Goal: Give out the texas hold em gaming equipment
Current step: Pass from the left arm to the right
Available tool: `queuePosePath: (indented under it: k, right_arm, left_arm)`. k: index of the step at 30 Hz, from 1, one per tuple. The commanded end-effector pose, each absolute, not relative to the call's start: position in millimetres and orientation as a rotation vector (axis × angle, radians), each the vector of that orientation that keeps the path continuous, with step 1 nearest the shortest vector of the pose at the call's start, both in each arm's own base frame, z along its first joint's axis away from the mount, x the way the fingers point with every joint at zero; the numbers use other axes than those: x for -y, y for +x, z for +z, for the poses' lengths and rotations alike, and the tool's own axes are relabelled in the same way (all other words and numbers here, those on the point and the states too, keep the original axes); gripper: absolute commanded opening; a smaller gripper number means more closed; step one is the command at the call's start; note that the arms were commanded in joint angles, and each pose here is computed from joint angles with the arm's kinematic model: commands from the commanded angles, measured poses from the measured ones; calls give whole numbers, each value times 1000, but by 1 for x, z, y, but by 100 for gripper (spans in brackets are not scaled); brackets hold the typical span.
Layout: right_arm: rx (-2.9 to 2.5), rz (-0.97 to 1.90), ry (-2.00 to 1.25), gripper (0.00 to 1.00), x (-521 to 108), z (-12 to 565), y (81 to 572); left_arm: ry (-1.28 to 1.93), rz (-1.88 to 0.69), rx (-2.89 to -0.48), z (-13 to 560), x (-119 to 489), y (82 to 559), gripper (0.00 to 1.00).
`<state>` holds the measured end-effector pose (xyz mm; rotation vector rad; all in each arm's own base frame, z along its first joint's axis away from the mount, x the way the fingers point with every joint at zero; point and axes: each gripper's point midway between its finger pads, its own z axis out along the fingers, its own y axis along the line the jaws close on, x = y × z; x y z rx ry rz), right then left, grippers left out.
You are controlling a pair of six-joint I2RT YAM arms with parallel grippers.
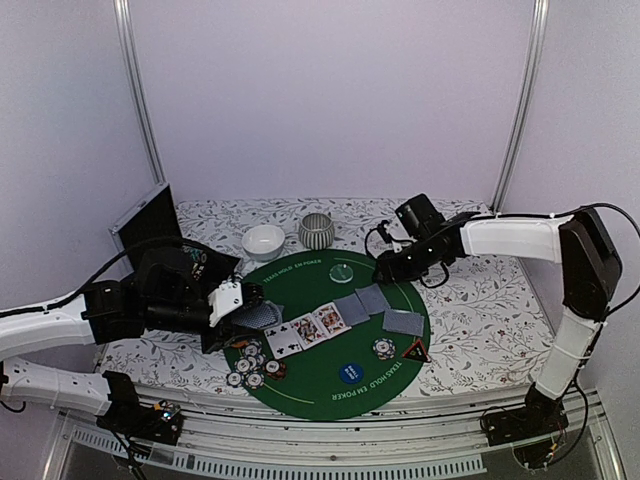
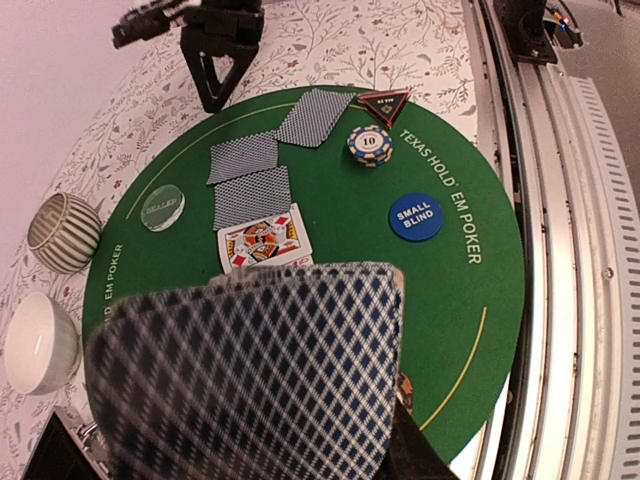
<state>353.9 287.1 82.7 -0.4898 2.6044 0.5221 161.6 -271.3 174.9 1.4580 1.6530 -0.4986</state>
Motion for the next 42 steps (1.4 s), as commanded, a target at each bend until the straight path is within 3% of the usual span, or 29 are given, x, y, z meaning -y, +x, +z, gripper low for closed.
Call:
queuePosePath:
  k: [1,3,6,14,21,26,28,32,34,35,39,40,42]
  right_arm:
    - [-2174,984,-862,58,-382,195,293]
    - [-1953,1246,-1020,64,-420,234,248]
    - [-1808,1402,-1105,68,-456,257,212]
    - [-1823,1478,-1171,85,-499,239,190]
    - [-1847,1533,-1208,86,-520,221,182]
    - [-1836,1567,-1242,77,-530,217,175]
    - [-1838,1564,-1238,59,-531,217,175]
    - [-1847,1572,-1232,7,-528,220,174]
    - [-1850,1557,-1226,2,-524,221,174]
    - [-1856,1542,-1216,2,-520,223,176]
    - [-1942,1440,-1119,2,-496,224,199]
    - [-1963,1413,-1082,2,-486,225,207]
    - [-2003,1371,-967,2,-458,231,228]
  left_arm:
    - [1452,-508,-1622,184,275,162,31]
    - [1452,-508,-1622,184,275,162,31]
    - [1454,-506,-1629,182,276,162,31]
    - [1451,-507,-1622,184,275,162,31]
    - [1452,-507,-1622,184,275,162,31]
    - [1451,-508,-1622,184,275,162,31]
    - [1452,-509,-1622,184,275,162,31]
    - [1451,-506,-1623,184,275,162,31]
    - [1448,-503,-1621,184,275,162,31]
    - [1443,-499,-1619,185,275,163,35]
    - [1375,-411,-1606,192,269,177,90]
    - [1350,-383,-1599,195,266,182,97]
    - [1304,-349,-1579,203,262,187,98]
